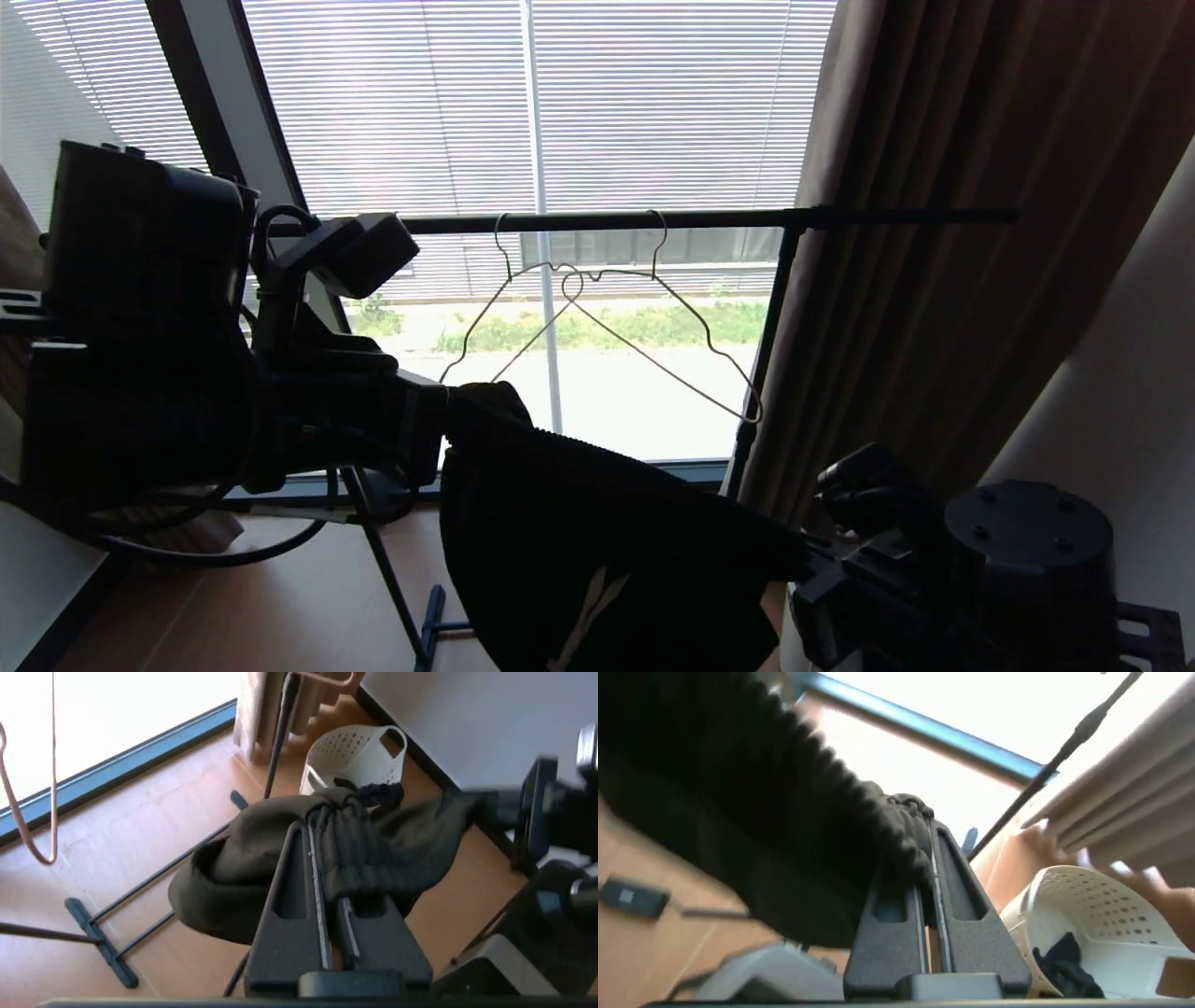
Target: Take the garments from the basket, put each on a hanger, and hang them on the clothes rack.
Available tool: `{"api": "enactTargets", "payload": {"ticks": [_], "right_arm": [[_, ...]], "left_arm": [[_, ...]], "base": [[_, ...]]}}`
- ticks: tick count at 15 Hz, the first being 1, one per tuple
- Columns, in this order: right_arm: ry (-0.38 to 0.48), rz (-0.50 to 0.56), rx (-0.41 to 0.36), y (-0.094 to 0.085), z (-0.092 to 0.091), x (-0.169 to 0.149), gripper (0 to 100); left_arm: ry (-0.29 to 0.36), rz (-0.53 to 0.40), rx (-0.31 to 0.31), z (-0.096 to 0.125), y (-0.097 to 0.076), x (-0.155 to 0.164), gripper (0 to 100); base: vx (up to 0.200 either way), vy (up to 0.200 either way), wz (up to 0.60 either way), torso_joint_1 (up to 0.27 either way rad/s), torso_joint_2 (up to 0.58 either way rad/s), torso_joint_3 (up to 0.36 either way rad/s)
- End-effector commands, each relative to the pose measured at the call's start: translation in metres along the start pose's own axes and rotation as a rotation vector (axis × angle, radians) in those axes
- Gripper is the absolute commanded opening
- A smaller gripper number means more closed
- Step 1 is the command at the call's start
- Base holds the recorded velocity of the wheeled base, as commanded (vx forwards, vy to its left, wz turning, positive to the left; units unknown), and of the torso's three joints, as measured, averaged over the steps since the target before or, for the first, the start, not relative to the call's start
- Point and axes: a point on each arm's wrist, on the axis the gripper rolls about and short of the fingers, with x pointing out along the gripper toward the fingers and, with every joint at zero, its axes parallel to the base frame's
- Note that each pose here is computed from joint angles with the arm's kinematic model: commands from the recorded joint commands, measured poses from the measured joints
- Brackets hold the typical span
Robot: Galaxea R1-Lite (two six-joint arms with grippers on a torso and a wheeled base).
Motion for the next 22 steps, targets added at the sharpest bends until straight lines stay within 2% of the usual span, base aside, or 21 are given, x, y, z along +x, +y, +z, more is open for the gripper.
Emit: {"api": "enactTargets", "payload": {"ticks": [1, 3, 5, 7, 10, 12, 13, 16, 20, 22], "right_arm": [[-0.09, -0.064, 0.065, -0.012, 0.033, 0.017, 0], [-0.181, -0.073, 0.103, -0.01, 0.068, 0.04, 0], [-0.23, -0.067, 0.118, -0.003, 0.089, 0.058, 0], [-0.255, -0.055, 0.125, 0.006, 0.107, 0.073, 0], [-0.287, 0.003, 0.122, 0.03, 0.128, 0.079, 0], [-0.292, 0.03, 0.116, 0.043, 0.133, 0.082, 0], [-0.291, 0.057, 0.115, 0.056, 0.136, 0.085, 0], [-0.282, 0.101, 0.164, 0.073, 0.138, 0.089, 0], [-0.279, 0.117, 0.213, 0.076, 0.139, 0.087, 0], [-0.279, 0.103, 0.236, 0.07, 0.138, 0.08, 0]], "left_arm": [[0.015, -0.012, 0.017, -0.019, -0.005, -0.017, 0], [0.089, -0.056, 0.033, -0.042, -0.015, -0.015, 0], [0.152, -0.092, 0.051, -0.058, -0.023, -0.009, 0], [0.189, -0.135, 0.075, -0.064, -0.033, -0.002, 0], [0.235, -0.186, 0.111, -0.069, -0.047, 0.009, 0], [0.251, -0.205, 0.125, -0.069, -0.053, 0.016, 0], [0.262, -0.223, 0.139, -0.068, -0.06, 0.022, 0], [0.303, -0.256, 0.163, -0.074, -0.07, 0.031, 0], [0.296, -0.284, 0.171, -0.075, -0.075, 0.036, 0], [0.295, -0.279, 0.165, -0.076, -0.073, 0.034, 0]], "base": [[0.0, 0.0, 0.0, 0.0, 0.0, 0.0], [0.0, 0.0, 0.0, 0.0, 0.0, 0.0], [0.0, 0.0, 0.0, 0.0, 0.0, 0.0], [0.0, 0.0, 0.0, 0.0, 0.0, 0.0], [0.0, 0.0, 0.0, 0.0, 0.0, 0.0], [0.0, 0.0, 0.0, 0.0, 0.0, 0.0], [0.0, 0.0, 0.0, 0.0, 0.0, 0.0], [0.0, 0.0, 0.0, 0.0, 0.0, 0.0], [0.0, 0.0, 0.0, 0.0, 0.0, 0.0], [0.0, 0.0, 0.0, 0.0, 0.0, 0.0]]}}
